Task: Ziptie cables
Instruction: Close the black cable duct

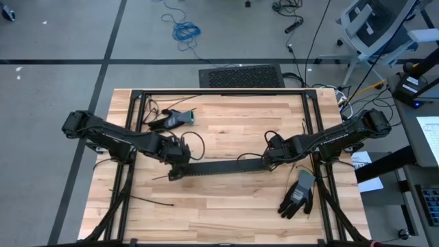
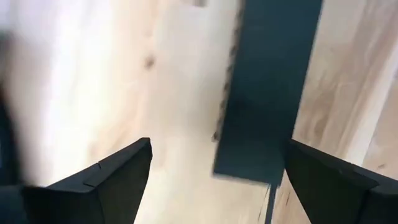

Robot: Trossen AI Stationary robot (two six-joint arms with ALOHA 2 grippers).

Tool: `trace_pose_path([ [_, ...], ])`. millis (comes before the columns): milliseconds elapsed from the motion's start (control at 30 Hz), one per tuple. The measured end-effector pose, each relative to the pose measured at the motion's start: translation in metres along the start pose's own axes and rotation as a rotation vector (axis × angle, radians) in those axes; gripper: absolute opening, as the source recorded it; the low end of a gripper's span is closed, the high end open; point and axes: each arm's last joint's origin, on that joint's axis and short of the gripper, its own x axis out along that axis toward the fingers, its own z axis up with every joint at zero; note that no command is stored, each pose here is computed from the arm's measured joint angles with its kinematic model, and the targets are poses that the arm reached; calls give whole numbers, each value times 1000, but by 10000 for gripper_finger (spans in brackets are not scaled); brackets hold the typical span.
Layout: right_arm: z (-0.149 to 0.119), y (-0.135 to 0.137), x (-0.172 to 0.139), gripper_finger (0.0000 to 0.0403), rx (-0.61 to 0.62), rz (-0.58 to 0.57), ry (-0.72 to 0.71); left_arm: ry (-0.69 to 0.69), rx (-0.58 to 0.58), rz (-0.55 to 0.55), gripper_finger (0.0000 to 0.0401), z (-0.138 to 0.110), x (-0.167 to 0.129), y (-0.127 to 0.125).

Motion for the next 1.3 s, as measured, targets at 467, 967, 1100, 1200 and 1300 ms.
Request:
trace_pose_path([
  [467,-12,-17,-3,48,-71,-180,104,225,-161,74,305,-60,12,-12],
  [967,-17,-13,3,0,25,-124,70,161,-66,136,13,-48,34,-19],
  [1100,-23,-9,25,0,113,2,78,169,-64,146,11,-48,37,-19],
  [1200,-27,-10,37,0,189,50,71,167,-64,146,3,-48,37,-19],
  [1300,-28,-8,43,0,245,98,57,164,-64,150,4,-48,37,-19],
])
